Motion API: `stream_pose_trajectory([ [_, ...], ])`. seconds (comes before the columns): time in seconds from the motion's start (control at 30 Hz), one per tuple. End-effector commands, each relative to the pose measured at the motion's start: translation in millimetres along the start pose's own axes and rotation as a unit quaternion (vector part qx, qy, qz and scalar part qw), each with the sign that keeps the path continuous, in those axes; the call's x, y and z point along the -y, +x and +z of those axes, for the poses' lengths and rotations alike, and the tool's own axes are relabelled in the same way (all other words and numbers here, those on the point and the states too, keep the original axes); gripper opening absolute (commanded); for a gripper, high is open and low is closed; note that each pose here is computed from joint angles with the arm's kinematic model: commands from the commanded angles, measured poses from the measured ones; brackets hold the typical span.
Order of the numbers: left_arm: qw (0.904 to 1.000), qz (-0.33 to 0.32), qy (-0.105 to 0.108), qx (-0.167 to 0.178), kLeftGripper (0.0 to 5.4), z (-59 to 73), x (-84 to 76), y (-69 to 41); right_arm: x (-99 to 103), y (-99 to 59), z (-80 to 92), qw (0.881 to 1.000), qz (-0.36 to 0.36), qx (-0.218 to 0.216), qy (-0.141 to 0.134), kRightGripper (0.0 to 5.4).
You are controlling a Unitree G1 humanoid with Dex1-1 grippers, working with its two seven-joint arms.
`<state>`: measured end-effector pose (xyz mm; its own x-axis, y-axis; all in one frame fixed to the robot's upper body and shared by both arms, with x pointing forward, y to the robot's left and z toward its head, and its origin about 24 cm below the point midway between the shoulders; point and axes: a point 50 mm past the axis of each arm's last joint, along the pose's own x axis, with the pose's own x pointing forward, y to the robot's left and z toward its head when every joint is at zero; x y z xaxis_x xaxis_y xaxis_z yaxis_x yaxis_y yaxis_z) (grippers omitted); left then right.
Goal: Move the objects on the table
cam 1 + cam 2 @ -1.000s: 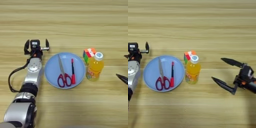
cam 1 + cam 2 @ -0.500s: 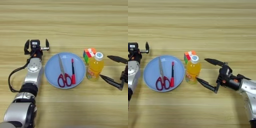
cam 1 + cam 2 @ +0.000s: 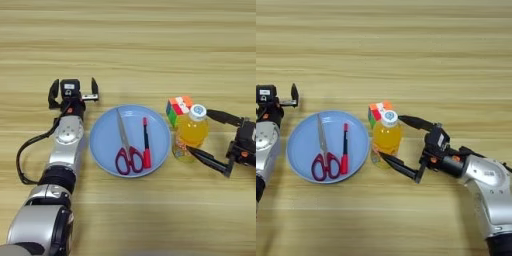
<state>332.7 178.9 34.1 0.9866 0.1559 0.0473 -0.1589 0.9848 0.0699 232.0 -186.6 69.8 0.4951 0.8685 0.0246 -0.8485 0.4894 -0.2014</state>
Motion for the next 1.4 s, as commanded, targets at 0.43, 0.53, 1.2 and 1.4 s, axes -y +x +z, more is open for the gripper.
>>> stream_pose_trajectory([
  [0.43, 1.0000, -0.001, 0.006, -0.007, 5.40, -1.4, -1.1, -0.1, -8, 27.8, -14.2, 0.998, -0.013, -0.028, 0.046, 5.37],
  [0.53, 1.0000, -0.001, 0.006, -0.007, 5.40, -1.3, -1.1, 0.0, -11, 32.2, -16.0, 0.998, -0.016, -0.028, 0.052, 5.37],
  [1.2, 1.0000, -0.001, 0.006, -0.007, 5.40, -1.3, -0.9, -0.2, -5, 38.1, -8.9, 0.996, -0.070, -0.006, 0.052, 3.66],
  [1.4, 1.0000, -0.001, 0.007, -0.007, 5.40, -1.5, -0.5, -0.1, 24, 27.8, -2.7, 0.986, -0.166, -0.008, -0.006, 3.50],
])
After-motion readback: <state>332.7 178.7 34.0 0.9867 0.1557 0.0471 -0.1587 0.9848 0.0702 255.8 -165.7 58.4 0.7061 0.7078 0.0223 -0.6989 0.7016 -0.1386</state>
